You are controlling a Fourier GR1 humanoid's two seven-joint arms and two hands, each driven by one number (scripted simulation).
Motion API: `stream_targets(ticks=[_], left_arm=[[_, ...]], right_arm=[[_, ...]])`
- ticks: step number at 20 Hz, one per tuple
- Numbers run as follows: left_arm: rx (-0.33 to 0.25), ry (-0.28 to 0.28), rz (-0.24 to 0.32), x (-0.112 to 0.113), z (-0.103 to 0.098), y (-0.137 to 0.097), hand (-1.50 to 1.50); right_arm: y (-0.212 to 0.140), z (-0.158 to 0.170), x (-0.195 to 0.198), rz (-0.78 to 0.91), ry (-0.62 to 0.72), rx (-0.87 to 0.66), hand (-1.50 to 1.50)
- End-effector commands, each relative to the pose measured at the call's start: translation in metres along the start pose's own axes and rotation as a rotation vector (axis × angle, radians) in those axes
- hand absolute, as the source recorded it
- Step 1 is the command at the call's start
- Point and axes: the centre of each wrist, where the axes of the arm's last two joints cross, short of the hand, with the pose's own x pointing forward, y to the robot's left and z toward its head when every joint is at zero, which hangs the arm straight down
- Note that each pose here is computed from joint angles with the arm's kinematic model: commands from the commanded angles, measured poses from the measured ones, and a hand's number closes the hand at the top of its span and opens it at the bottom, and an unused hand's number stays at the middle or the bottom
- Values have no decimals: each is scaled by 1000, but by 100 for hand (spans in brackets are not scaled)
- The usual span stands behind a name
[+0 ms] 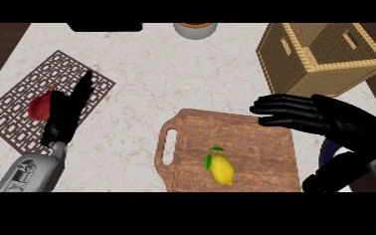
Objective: Pick the lemon from the cutting board and place it in the basket
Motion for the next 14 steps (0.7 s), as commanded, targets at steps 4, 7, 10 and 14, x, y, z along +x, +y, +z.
stream_targets(ticks=[4,7,10,14], left_arm=[[-1,6,1,20,2,0,0],[-13,-1,-9,9,-1,-6,0],[-15,-4,1,16,2,-5,0],[-11,1,5,5,-11,-1,0]], right_arm=[[-22,27,20,46,93,319,-150],[-21,19,27,37,94,352,-150],[-16,30,14,14,112,337,-150],[1,14,6,15,134,274,-150]])
